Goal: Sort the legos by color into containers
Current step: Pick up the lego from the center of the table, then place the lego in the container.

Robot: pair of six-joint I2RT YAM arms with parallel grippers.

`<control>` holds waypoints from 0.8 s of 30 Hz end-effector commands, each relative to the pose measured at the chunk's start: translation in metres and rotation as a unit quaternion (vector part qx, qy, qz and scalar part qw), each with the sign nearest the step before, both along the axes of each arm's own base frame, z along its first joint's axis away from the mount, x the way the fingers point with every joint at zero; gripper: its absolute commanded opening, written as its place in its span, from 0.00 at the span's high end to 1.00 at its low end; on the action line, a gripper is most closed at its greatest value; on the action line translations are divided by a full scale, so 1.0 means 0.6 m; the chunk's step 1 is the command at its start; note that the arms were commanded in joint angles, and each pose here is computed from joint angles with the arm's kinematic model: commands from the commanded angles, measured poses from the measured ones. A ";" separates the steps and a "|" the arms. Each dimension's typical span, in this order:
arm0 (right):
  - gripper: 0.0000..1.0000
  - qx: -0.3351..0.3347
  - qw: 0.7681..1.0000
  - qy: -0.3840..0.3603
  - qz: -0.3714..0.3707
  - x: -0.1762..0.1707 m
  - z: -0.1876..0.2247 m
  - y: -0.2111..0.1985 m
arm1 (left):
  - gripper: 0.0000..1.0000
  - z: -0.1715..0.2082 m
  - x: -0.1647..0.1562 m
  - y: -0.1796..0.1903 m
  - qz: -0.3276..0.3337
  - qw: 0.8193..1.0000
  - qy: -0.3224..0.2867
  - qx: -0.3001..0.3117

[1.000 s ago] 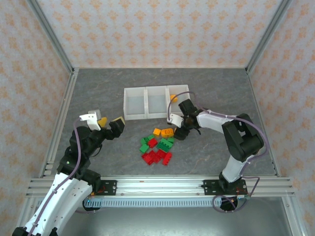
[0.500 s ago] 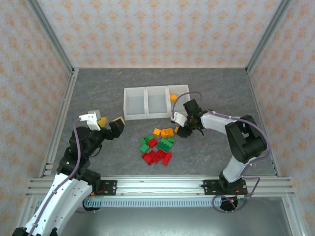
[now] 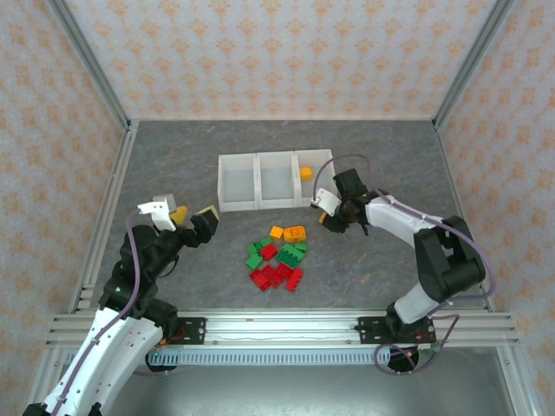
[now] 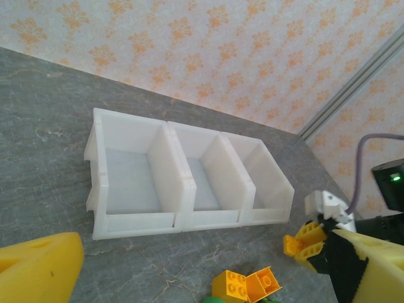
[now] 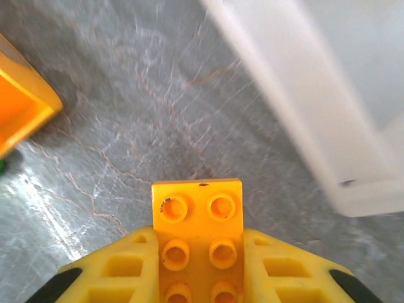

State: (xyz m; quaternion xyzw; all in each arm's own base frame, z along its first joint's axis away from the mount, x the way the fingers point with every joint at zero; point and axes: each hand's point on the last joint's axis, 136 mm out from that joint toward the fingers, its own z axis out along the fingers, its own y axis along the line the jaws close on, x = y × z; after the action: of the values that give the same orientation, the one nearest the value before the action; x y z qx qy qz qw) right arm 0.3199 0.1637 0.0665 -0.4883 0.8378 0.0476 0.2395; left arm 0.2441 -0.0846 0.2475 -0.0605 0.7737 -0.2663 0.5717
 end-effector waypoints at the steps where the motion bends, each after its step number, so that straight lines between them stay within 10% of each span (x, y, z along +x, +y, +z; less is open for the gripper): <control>1: 0.78 0.046 0.997 -0.063 -0.004 0.024 0.099 0.019 | 0.01 0.006 -0.001 -0.002 -0.001 1.000 -0.003 -0.003; 11: 0.82 0.159 0.970 -0.174 -0.058 0.110 0.275 0.054 | 0.01 0.000 0.002 -0.006 -0.007 1.000 0.004 0.000; 24: 0.82 0.122 0.975 -0.104 -0.152 0.218 0.151 0.061 | 0.01 0.002 0.001 -0.006 -0.008 1.000 0.001 0.000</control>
State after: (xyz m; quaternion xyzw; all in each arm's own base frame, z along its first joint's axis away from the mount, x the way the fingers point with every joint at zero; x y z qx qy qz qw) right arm 0.4370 0.2063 0.1488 -0.3596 0.8513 0.0745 0.3747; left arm 0.2461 -0.0858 0.2432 -0.0601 0.7793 -0.2649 0.5647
